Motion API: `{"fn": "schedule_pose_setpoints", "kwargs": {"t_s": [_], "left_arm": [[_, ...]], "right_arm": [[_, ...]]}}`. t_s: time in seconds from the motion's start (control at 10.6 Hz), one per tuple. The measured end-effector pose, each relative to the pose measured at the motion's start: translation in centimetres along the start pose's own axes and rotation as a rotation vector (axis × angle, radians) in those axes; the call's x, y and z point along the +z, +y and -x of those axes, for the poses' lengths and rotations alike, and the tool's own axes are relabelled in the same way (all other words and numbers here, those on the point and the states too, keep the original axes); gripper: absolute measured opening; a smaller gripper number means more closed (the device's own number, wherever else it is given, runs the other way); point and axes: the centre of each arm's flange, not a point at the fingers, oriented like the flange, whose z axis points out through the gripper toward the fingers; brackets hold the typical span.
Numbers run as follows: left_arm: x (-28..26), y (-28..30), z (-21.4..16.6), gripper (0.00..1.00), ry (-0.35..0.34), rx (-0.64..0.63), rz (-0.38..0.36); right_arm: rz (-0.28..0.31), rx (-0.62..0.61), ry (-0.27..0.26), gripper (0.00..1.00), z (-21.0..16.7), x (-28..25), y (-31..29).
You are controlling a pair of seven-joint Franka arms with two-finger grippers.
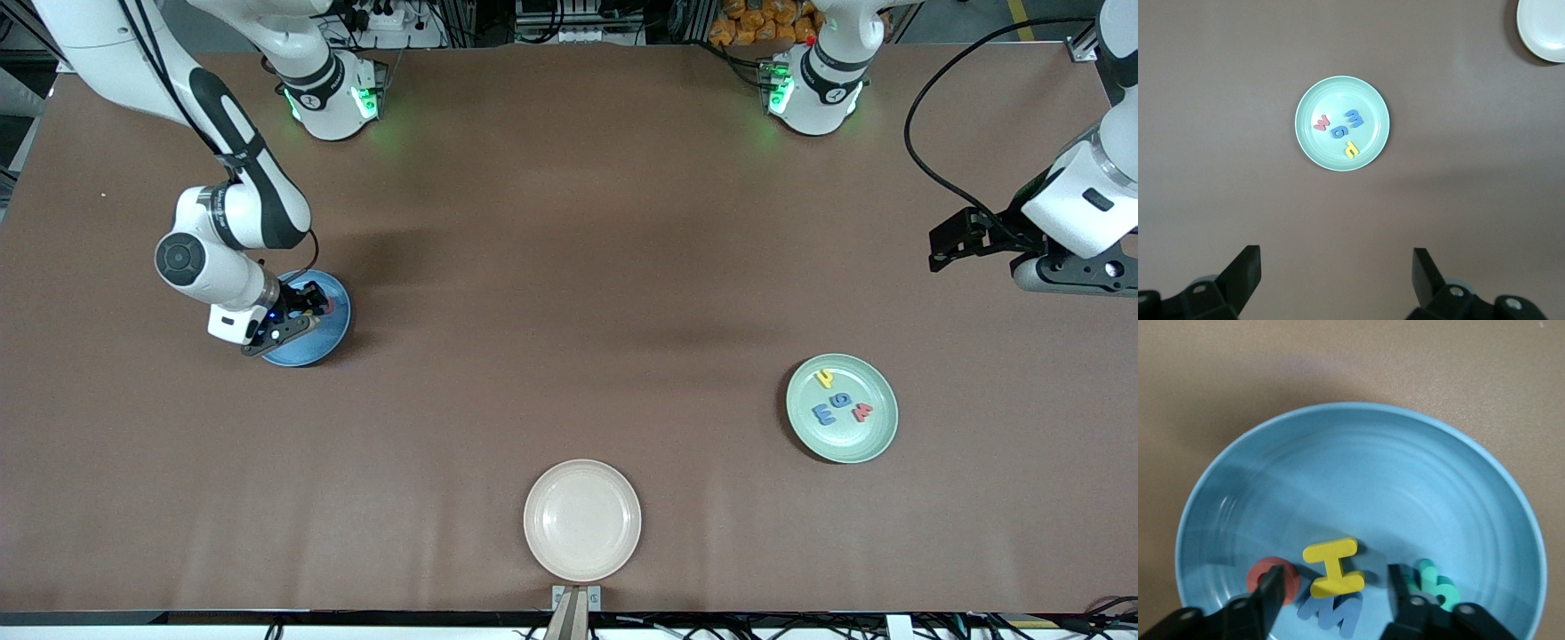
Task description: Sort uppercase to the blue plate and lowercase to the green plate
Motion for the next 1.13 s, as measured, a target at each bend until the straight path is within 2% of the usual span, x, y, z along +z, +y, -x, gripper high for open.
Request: {"fn": "schedule_pose_setpoints", "kwargs": {"t_s": [0.09,0.19,0.28,0.56,0.85,1.13], "left_arm": [[0.0,0.0,0.0,1.0,0.0,0.0,0.0],[0.0,0.0,0.0,1.0,0.001,0.0,0.0],[-0.1,0.0,0.0,1.0,0.001,0.0,0.0],[-0.2,0.0,0.0,1.0,0.003,0.0,0.0],[-0.2,0.0,0.0,1.0,0.004,0.0,0.0],[-0.6,0.0,0.0,1.0,0.012,0.0,0.0]], "right_arm": [[-0.013,0.0,-0.029,0.9,-0.6,-1.0,0.4],[-0.024,0.001,-0.054,0.98,-1.5,-2.6,0.9],[-0.031,0.003,-0.068,0.99,-2.4,-4.4,1.4],[-0.036,0.021,-0.069,0.99,-4.1,-8.0,2.3],[-0.019,0.119,-0.089,0.99,-4.9,-11.2,2.3],[0.01,0.217,-0.115,1.0,-5.9,-18.2,0.5]]}}
